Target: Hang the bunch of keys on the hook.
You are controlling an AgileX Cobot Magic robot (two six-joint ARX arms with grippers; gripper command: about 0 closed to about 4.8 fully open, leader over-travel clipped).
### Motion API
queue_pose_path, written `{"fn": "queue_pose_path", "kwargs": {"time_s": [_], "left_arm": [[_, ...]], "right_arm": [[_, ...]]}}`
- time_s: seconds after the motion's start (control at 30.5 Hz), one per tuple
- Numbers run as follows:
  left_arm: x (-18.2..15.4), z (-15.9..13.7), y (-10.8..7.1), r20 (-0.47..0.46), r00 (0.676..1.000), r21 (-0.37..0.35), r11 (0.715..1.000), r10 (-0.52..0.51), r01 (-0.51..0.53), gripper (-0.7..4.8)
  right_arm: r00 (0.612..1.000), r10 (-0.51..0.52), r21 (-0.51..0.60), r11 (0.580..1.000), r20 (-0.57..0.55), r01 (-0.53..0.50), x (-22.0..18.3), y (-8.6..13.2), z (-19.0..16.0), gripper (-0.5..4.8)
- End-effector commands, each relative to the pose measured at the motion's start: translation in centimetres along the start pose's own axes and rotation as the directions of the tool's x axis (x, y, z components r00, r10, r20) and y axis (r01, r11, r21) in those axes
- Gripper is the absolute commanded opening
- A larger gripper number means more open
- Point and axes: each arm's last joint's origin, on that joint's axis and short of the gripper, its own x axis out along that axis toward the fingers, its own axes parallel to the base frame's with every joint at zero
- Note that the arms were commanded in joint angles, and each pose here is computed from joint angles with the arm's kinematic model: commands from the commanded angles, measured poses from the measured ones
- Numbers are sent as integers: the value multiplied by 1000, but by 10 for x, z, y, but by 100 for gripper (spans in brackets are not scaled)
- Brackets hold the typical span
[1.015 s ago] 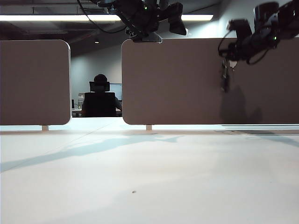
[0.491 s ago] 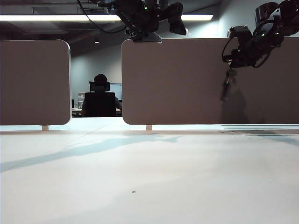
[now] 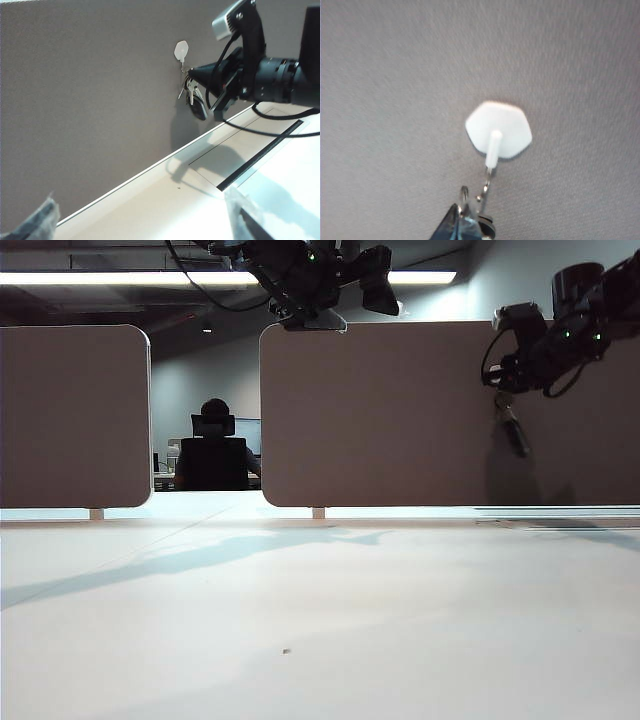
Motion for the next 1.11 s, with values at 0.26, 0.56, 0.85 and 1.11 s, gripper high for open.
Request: {"fn": "queue_pose_path", "kwargs": {"time_s": [0.26,0.56,0.85,1.11], "left_arm": [[-1,5,-1,21,1000,1,1000,-3,3,479],[-1,5,-1,22,1000,1,1000,-3,3,479],[-1,5,-1,22,1000,1,1000,-3,3,479],[-1,5,-1,22,1000,1,1000,-3,3,479]], "right_arm": [[995,-32,39,999,99,28,5,-7,-5,-9],[995,-1,37,999,101,-2,6,-4,-5,-9],[994,25,25,999,108,-28,9,9,-2,-9],[994,46,16,999,103,-48,15,23,-6,-9]]}}
